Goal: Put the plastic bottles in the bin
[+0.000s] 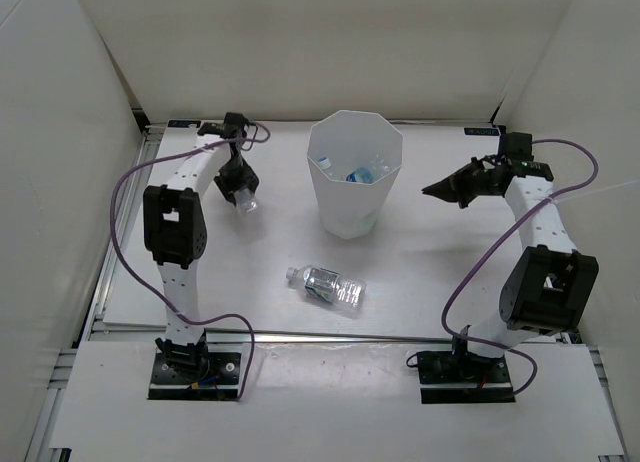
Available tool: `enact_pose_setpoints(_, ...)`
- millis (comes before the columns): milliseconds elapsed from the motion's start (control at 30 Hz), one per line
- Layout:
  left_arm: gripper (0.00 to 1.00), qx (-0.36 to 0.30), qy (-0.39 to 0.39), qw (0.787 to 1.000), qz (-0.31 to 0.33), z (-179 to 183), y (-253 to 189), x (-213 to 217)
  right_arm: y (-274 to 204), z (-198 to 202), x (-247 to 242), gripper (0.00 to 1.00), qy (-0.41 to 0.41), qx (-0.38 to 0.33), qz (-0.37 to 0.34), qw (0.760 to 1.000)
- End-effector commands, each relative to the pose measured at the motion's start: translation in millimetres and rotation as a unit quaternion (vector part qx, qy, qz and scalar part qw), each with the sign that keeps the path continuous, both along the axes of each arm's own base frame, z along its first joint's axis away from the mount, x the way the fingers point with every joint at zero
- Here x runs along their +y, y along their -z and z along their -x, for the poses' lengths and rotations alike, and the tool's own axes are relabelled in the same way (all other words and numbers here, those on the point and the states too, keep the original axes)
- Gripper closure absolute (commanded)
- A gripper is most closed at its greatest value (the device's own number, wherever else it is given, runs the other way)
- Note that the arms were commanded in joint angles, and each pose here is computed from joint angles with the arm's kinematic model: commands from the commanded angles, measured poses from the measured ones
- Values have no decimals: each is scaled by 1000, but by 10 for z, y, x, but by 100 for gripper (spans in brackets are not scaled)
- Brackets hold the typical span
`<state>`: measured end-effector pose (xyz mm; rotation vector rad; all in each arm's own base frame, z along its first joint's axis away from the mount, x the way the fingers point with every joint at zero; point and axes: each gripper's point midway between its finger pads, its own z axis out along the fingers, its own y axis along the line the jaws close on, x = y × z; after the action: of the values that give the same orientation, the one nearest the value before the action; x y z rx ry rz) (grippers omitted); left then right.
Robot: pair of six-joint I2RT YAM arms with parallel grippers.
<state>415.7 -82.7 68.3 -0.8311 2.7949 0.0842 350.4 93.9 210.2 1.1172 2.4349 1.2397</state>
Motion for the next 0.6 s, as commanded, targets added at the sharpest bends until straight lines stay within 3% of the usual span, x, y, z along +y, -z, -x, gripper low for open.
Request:
enact_pose_setpoints(0, 65, -153, -33, 988, -2, -414, -1133, 71, -208, -47, 15, 91, -14, -31, -6, 999)
enact_pose_setpoints(133, 63, -298, -36, 953, 48, -585, -2217, -22, -209, -47, 15, 91, -14, -31, -6, 999)
enact_pose_setpoints(200, 62, -414, -15, 905, 98, -647, -2911, -143, -271, -23, 18, 90, -14, -41, -4, 999)
enact_pose_setpoints(300, 57, -500, 25, 850, 163, -535, -3562, -449, -282, 33, -4, 90, -10, -44, -3, 999)
enact_pose_setpoints(333, 56, -521, 50, 832, 183, -505, -3771, -568, -292, 70, -28, 90, -5, -46, -3, 999)
enact_pose_setpoints(400, 56, -517, 90, 824, 212, -568, -3815, -848, -305, 117, -50, 90, -1, -49, -2, 999)
enact_pose_setpoints(433, 56, -530, 108, 809, 229, -547, -3992, -953, -360, 154, -87, 90, 6, -59, 0, 998)
enact_pose_setpoints(567, 56, -511, 193, 793, 269, -529, -3922, -1563, -482, 292, -184, 90, 23, -81, 8, 996)
